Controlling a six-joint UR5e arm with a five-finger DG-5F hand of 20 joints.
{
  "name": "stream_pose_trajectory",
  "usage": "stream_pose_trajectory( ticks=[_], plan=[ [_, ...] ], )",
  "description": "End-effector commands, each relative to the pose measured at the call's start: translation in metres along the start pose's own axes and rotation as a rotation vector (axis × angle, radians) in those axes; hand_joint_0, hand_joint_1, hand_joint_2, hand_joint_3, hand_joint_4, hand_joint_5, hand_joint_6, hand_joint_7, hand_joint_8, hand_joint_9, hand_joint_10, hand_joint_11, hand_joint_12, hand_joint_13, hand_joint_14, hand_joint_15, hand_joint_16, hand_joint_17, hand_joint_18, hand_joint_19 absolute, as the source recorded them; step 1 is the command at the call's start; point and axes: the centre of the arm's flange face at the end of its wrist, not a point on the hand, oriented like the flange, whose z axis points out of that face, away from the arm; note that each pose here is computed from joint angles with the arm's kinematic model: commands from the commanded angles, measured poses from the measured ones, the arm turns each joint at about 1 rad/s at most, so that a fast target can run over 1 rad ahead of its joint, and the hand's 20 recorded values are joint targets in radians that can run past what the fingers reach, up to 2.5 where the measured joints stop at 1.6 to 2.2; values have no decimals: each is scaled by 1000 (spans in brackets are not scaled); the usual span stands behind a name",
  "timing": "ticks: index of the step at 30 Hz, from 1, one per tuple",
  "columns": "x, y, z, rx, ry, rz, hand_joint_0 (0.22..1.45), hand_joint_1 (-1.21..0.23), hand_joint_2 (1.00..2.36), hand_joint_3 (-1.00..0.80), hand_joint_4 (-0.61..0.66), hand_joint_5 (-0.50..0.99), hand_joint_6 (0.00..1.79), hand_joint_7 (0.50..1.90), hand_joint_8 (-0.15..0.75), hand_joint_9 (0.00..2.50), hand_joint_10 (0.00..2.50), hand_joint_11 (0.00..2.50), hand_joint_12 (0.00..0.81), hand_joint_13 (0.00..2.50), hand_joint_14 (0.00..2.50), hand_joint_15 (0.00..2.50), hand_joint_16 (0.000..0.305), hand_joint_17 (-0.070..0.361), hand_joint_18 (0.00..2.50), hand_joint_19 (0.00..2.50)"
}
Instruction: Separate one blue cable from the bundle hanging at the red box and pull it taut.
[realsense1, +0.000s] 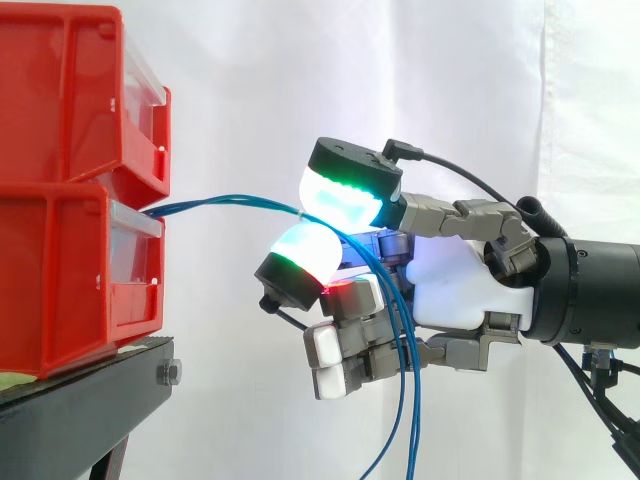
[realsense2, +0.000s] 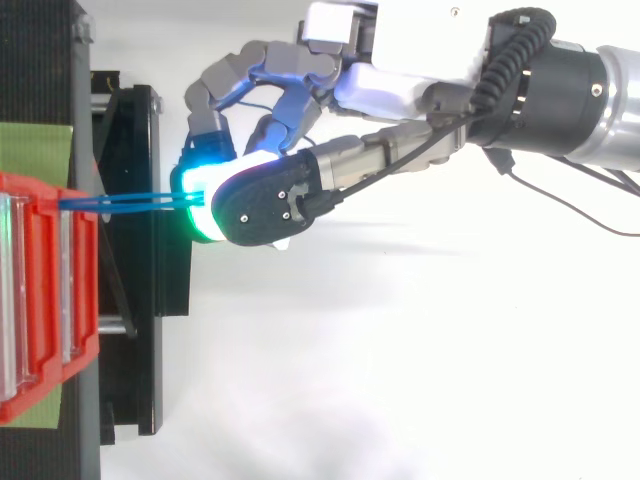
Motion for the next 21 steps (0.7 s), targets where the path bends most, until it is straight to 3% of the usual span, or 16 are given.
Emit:
stream_pose_trajectory(
  ticks=[1,3,9,21],
  plan=[
    [0,-1,0,1,1,-2,683,-784,1024,-206,67,-206,939,1321,335,1064,23,1073,335,969,22,576,41,91,775,571],
    [0,0,0,0,3,0,711,-780,1015,-335,78,-208,934,1312,325,1044,22,1074,325,959,20,572,40,91,767,563],
    [0,-1,0,1,0,-2,739,-780,1000,-500,60,-210,925,1266,321,1044,22,1062,321,945,22,569,40,91,758,547],
    [3,-1,0,3,3,-1,690,-868,1000,-500,94,-193,915,1267,312,1089,22,1063,312,949,22,583,38,86,746,547]
  ],
)
